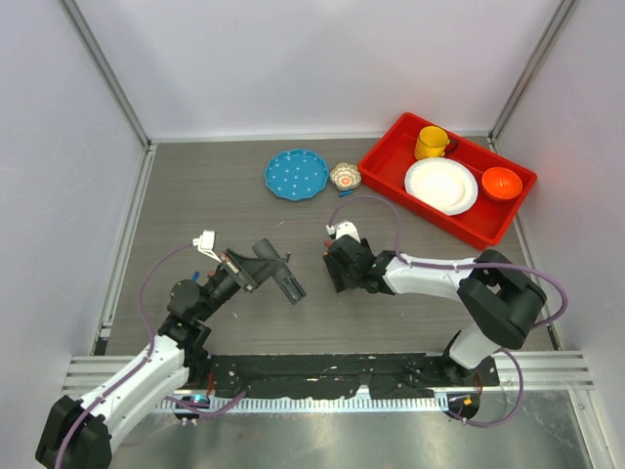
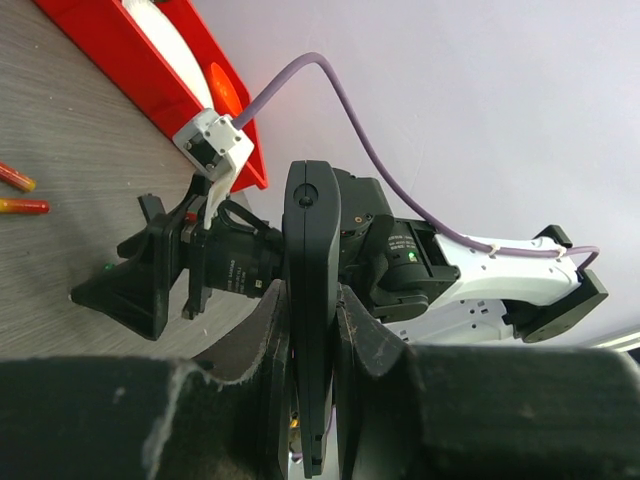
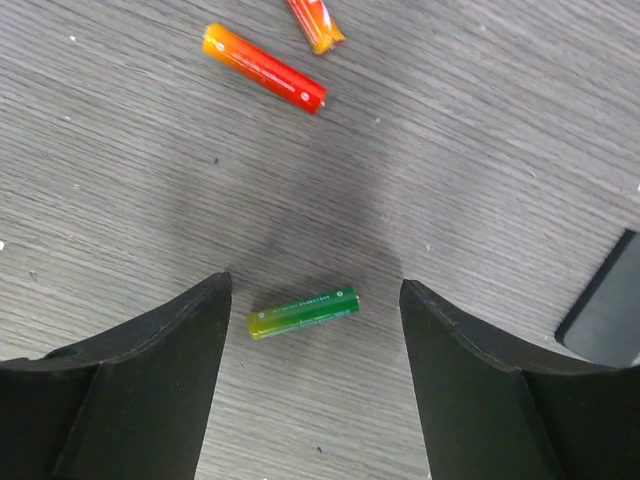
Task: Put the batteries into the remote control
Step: Place the battery at the center of the board, then pick up the battery from the center of the board.
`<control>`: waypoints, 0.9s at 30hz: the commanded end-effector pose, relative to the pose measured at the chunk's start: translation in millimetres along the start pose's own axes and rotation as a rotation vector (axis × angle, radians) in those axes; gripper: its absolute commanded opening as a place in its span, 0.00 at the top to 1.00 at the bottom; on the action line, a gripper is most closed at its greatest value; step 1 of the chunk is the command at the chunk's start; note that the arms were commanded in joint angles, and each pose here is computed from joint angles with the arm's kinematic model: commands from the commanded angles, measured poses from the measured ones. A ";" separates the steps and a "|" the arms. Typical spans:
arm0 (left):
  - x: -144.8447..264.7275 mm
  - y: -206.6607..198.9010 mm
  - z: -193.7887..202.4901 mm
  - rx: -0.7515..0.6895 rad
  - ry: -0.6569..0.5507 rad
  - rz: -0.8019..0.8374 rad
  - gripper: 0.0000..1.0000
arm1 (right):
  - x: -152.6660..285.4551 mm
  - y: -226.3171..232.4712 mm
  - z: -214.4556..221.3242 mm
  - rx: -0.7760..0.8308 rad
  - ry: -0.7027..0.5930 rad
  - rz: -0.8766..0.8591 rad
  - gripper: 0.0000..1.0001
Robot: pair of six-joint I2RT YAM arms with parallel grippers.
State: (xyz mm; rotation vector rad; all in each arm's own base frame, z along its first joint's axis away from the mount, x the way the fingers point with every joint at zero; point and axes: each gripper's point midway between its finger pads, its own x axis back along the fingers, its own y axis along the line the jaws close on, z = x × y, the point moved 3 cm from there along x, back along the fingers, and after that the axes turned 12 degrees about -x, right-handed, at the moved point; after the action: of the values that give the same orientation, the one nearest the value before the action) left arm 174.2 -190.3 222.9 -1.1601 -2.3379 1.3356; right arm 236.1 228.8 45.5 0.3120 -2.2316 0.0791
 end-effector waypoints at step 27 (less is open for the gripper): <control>-2.7 2.8 -4.4 -0.019 -0.031 0.001 1.00 | 21.8 -6.3 -16.9 -0.919 -0.092 0.138 0.42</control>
State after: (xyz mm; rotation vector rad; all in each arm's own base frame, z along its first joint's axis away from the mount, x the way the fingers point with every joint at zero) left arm 179.5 -191.4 213.6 -1.1115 -2.3339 1.3230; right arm 232.4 221.9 79.9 -0.2753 -2.1537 -0.7917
